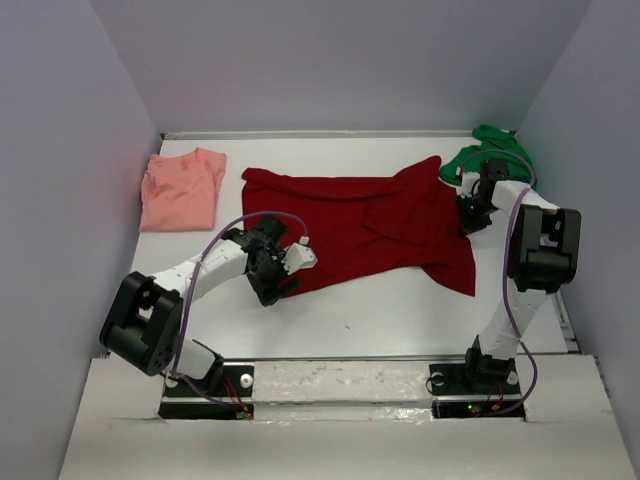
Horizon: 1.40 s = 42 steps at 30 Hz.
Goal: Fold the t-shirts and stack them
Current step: Flatten the tshirt out
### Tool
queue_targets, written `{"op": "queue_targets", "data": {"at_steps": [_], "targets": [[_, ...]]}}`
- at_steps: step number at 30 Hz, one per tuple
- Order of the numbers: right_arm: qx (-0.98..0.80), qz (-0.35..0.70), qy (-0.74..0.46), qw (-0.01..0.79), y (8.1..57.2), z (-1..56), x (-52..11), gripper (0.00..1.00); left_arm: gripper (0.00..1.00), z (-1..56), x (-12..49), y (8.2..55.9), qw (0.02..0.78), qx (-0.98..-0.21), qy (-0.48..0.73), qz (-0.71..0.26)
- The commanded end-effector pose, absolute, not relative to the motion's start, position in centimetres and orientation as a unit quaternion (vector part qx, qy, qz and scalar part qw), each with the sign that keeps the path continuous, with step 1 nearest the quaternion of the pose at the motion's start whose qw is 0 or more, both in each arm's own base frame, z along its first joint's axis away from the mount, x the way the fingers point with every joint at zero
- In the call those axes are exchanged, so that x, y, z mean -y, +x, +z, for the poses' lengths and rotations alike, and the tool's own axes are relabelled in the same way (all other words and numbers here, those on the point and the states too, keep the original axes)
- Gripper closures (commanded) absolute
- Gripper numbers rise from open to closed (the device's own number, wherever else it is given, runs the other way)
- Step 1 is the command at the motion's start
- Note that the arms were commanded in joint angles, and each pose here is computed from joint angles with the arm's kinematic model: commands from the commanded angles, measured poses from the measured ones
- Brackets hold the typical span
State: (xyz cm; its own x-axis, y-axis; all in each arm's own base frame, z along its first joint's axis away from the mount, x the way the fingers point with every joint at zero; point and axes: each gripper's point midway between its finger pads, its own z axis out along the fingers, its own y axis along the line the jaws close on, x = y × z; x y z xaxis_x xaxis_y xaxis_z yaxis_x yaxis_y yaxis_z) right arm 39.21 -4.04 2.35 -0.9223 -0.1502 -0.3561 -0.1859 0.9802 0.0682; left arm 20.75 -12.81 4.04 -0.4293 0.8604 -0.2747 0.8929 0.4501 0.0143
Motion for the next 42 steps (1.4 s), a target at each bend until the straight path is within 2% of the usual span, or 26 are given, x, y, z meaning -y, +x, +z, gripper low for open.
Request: {"op": "queue_targets", "data": {"at_steps": [1,6,10,12,16,21,25,29,30,35,42], "targets": [[-0.980,0.060,-0.084,0.172,39.4,2.4,4.0,1.00,0.20,3.1,12.3,20.9,0.115,-0.847,0.516,-0.047],[-0.979,0.058,-0.084,0.174,39.5,2.6,4.1,1.00,0.33,2.0,12.1,19.8,0.080,-0.848,0.522,-0.054],[-0.980,0.056,-0.085,0.173,39.4,2.6,4.1,1.00,0.37,2.0,12.0,19.2,0.071,-0.844,0.529,-0.055],[-0.980,0.057,-0.085,0.172,39.4,2.5,4.1,1.00,0.43,2.2,12.1,19.1,0.073,-0.843,0.529,-0.055],[-0.979,0.057,-0.085,0.173,39.5,2.6,4.1,1.00,0.44,2.1,12.0,18.8,0.069,-0.843,0.531,-0.057],[-0.980,0.060,-0.086,0.172,39.3,2.5,4.0,1.00,0.55,1.8,12.0,18.9,0.071,-0.845,0.527,-0.049],[-0.980,0.061,-0.087,0.168,39.2,2.4,4.0,1.00,0.75,1.8,12.3,19.3,0.078,-0.848,0.523,-0.041],[-0.979,0.062,-0.089,0.173,39.3,2.7,3.9,1.00,0.88,2.3,13.1,19.8,0.091,-0.846,0.523,-0.050],[-0.979,0.062,-0.089,0.173,39.3,2.7,3.9,1.00,1.00,2.9,13.3,20.1,0.105,-0.847,0.519,-0.051],[-0.977,0.060,-0.091,0.182,39.3,3.8,3.9,1.00,1.00,6.8,15.4,22.9,0.187,-0.847,0.495,-0.059],[-0.968,0.061,-0.095,0.222,39.5,7.4,3.5,1.00,1.00,15.3,14.1,28.3,0.329,-0.842,0.425,0.040]]}}
